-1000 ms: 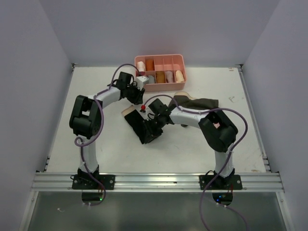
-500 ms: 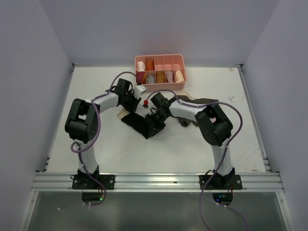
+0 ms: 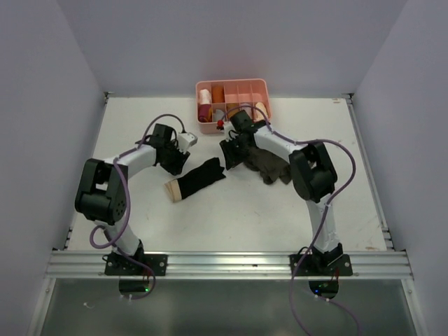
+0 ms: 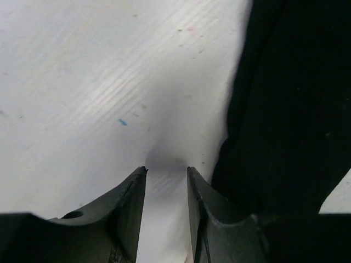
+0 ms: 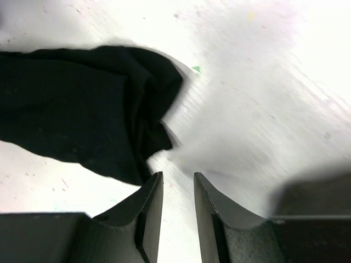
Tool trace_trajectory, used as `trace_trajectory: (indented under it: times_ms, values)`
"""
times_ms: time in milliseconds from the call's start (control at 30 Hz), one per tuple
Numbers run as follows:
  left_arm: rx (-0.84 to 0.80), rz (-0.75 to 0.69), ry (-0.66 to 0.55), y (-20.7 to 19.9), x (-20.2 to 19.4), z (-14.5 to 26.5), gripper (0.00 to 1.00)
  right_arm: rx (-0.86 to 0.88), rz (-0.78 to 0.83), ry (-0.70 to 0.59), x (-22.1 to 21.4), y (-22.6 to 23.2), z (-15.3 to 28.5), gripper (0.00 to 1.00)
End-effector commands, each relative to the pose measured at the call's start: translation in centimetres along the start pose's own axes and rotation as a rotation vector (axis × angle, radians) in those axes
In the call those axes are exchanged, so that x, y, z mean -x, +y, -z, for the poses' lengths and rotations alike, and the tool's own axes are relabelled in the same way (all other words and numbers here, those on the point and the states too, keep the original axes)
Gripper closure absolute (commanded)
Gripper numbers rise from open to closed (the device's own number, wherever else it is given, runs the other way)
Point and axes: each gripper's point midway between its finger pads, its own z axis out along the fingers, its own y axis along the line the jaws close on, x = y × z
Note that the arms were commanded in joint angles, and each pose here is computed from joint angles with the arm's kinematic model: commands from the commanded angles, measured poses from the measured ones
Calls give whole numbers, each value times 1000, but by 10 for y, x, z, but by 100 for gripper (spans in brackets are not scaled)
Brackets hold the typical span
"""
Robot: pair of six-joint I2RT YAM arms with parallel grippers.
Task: Roll the underwear
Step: Fold the underwear
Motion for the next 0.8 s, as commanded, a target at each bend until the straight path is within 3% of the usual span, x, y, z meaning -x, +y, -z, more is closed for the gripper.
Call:
trace_trajectory:
  times_ms: [0,133,233,600,767]
  values:
    - [45,59,-95,26,22,25,60,7,75,-38,3,12,41,66]
    - [65,100,-127,50,37,33,59,110,21,-46,-17,53,64,65]
    - [72,78,-84,52,24,28,61,114,-10,0,-38,66,52,66]
    - [18,-47,74,15,-43,24,70,59,-127,99,-64,57,-11,69]
    - [-103,-103,98,-25,-75,24,71,37,-140,69,-42,48,-29,69]
